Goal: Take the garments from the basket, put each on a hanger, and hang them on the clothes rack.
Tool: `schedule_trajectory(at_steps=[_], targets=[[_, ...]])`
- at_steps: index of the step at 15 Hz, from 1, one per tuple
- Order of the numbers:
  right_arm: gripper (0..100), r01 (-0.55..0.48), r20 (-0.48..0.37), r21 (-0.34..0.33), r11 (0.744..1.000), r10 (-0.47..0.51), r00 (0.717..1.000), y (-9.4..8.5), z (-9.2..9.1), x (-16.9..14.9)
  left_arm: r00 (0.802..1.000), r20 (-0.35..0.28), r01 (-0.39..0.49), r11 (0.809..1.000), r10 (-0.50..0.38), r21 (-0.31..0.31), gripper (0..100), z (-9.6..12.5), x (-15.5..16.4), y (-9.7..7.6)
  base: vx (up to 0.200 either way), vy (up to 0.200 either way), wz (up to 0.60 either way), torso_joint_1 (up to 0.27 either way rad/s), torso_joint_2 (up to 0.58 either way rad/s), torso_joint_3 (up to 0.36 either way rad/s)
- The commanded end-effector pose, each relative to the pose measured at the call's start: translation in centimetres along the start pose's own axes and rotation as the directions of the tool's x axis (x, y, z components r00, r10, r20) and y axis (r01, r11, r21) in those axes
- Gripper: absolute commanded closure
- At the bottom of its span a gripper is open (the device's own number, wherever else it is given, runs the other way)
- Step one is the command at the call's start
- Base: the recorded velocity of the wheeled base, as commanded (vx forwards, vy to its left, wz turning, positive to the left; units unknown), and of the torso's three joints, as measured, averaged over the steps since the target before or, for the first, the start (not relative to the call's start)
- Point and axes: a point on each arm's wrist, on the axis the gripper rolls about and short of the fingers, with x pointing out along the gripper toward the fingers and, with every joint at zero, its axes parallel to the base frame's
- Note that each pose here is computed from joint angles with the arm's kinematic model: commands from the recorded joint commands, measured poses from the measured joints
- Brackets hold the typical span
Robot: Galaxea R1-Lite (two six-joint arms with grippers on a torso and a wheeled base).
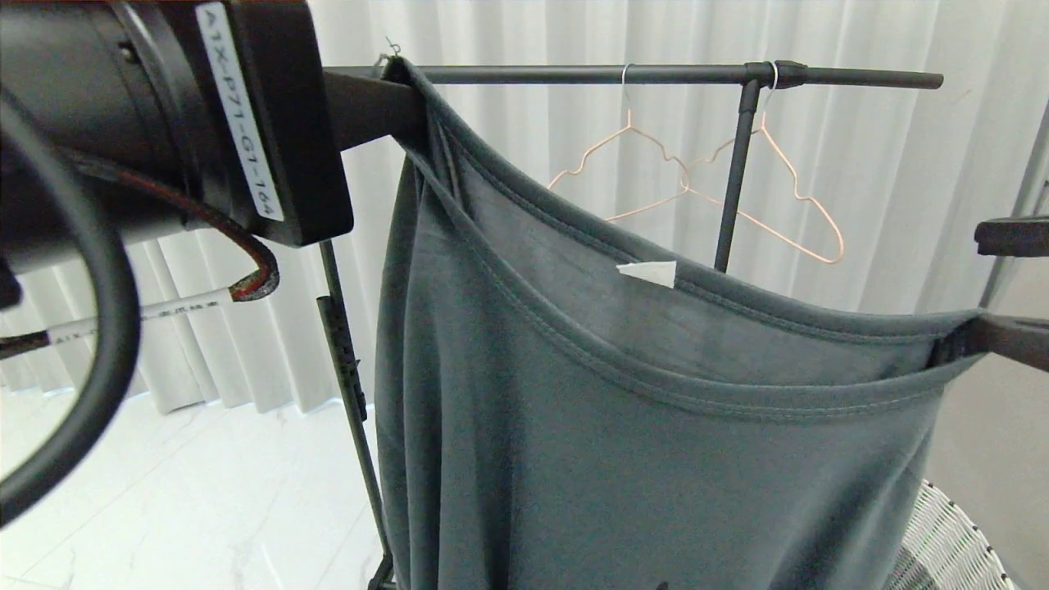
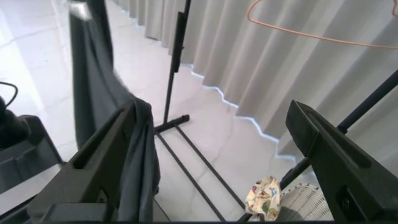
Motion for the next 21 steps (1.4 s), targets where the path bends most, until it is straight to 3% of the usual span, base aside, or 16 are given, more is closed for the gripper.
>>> schedule_trajectory(at_steps=[1, 5, 6, 7, 8, 10, 13, 16, 21], targets=[[0, 0.000, 0.024, -0.002, 1.000, 0.000, 1.000, 0.3, -0.4, -1.4, 1.000, -0.008, -0.023, 1.000, 0.023, 0.006, 100, -0.1, 0.5, 0.3, 0.000, 0.000, 0.00, 0.000, 0.00, 0.000], [0, 0.007, 0.016, 0.004, 1.000, -0.007, 1.000, 0.5, -1.6, -2.4, 0.998, -0.036, -0.054, 0.997, 0.056, 0.058, 100, -0.8, 1.0, 0.4, 0.000, 0.000, 0.00, 0.000, 0.00, 0.000], [0, 0.060, -0.005, 0.013, 0.998, -0.060, 0.998, 0.1, -2.2, -2.3, 0.993, -0.062, -0.091, 0.992, 0.097, 0.091, 100, -1.6, 1.4, 0.5, 0.000, 0.000, 0.00, 0.000, 0.00, 0.000], [0, 0.177, -0.036, 0.019, 0.984, -0.177, 0.984, -0.7, -2.5, -2.0, 0.987, -0.075, -0.132, 0.983, 0.142, 0.125, 100, -2.0, 1.7, 0.9, 0.000, 0.000, 0.00, 0.000, 0.00, 0.000], [0, 0.295, -0.093, 0.024, 0.955, -0.291, 0.952, -1.8, -2.9, -1.5, 0.977, -0.089, -0.180, 0.969, 0.196, 0.168, 100, -2.3, 2.1, 1.8, 0.000, 0.000, 0.00, 0.000, 0.00, 0.000], [0, 0.474, -0.183, -0.047, 0.879, -0.474, 0.861, -4.1, -3.4, -1.1, 0.948, -0.102, -0.266, 0.929, 0.300, 0.257, 100, -2.6, 2.8, 4.2, 0.000, 0.000, 0.00, 0.000, 0.00, 0.000], [0, 0.564, -0.238, -0.133, 0.815, -0.579, 0.780, -6.3, -4.0, -0.9, 0.949, -0.107, -0.262, 0.931, 0.296, 0.256, 100, -2.7, 2.8, 5.2, 0.000, 0.000, 0.00, 0.000, 0.00, 0.000], [0, 0.589, -0.234, -0.159, 0.793, -0.609, 0.757, -7.4, -4.0, -0.3, 0.944, -0.113, -0.273, 0.927, 0.309, 0.256, 100, -2.9, 2.9, 5.6, 0.000, 0.000, 0.00, 0.000, 0.00, 0.000], [0, 0.593, -0.253, -0.203, 0.779, -0.627, 0.737, -7.2, -4.9, -0.4, 0.939, -0.135, -0.272, 0.924, 0.315, 0.267, 100, -3.7, 2.6, 5.7, 0.000, 0.000, 0.00, 0.000, 0.00, 0.000]])
